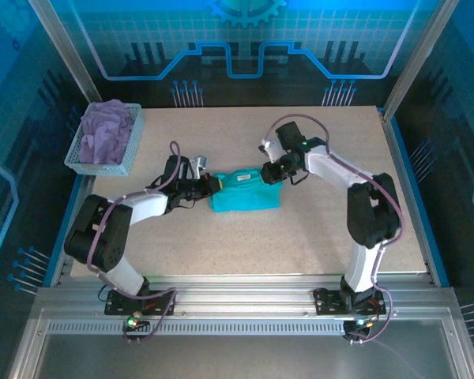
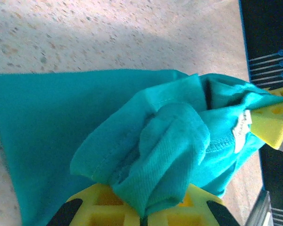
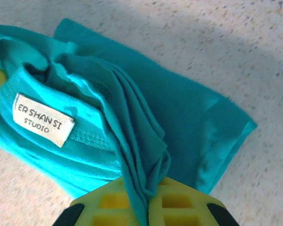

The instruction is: Fold the inside-out t-shirt

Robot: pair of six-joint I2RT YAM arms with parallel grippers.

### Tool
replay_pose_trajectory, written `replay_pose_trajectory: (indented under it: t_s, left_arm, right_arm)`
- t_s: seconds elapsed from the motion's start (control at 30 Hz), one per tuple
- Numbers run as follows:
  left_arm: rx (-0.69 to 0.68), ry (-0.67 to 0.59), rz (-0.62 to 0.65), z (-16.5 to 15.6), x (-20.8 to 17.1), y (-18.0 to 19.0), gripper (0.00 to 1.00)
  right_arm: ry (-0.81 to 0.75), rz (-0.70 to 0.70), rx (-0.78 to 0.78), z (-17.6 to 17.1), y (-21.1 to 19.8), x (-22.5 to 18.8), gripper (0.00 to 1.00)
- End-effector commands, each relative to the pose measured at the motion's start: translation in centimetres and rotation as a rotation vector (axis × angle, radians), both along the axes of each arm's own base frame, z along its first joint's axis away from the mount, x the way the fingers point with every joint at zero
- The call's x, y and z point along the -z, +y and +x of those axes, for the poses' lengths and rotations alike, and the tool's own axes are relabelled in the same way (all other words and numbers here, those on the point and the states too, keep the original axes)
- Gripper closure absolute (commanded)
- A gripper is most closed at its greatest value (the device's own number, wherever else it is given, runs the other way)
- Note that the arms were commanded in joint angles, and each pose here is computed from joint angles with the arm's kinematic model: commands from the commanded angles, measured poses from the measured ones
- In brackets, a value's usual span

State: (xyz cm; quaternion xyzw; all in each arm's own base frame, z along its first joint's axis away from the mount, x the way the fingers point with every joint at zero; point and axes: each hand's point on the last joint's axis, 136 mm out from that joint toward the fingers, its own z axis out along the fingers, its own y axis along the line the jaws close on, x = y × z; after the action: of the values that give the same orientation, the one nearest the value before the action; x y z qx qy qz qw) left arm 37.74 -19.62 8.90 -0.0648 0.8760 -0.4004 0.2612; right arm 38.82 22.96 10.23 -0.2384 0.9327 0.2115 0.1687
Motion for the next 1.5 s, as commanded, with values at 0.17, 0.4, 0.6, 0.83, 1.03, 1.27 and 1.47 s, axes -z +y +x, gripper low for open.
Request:
replay_pose_trajectory:
  t_s: [0.17, 0.4, 0.6, 0.83, 1.03, 1.27, 1.47]
  left_arm:
    - [-0.070, 0.017, 0.140, 4.4, 3.7, 2.0, 0.90]
    - [-0.109, 0.048, 0.206, 5.9, 3.8, 2.9, 0.60]
    - [-0.155, 0.048, 0.252, 4.4, 1.3, 4.3, 0.39]
    - [-0.117, 0.071, 0.278, 2.0, 1.0, 4.4, 0.30]
    - [-0.066, 0.167, 0.234, 2.1, 3.7, 2.7, 0.39]
    - [-0.037, 0.251, 0.198, 1.3, 6.8, 1.4, 0.59]
    - [-0.034, 0.276, 0.185, 0.7, 8.0, 1.3, 0.76]
  right_arm:
    - [0.085, -0.184, 0.040, 5.3, -1.5, 5.6, 0.85]
    - [0.037, -0.195, 0.072, 7.4, -2.3, 2.6, 0.58]
    - [-0.018, -0.113, 0.161, 5.1, -4.5, -2.1, 0.34]
    - [0.139, 0.035, 0.251, 2.1, -4.1, 0.5, 0.27]
    - [0.231, 0.082, 0.305, 2.8, -3.0, 3.9, 0.24]
    - [0.318, 0.122, 0.298, 2.4, -0.6, 7.0, 0.25]
    - [0.371, 0.147, 0.275, 1.7, 1.5, 8.2, 0.35]
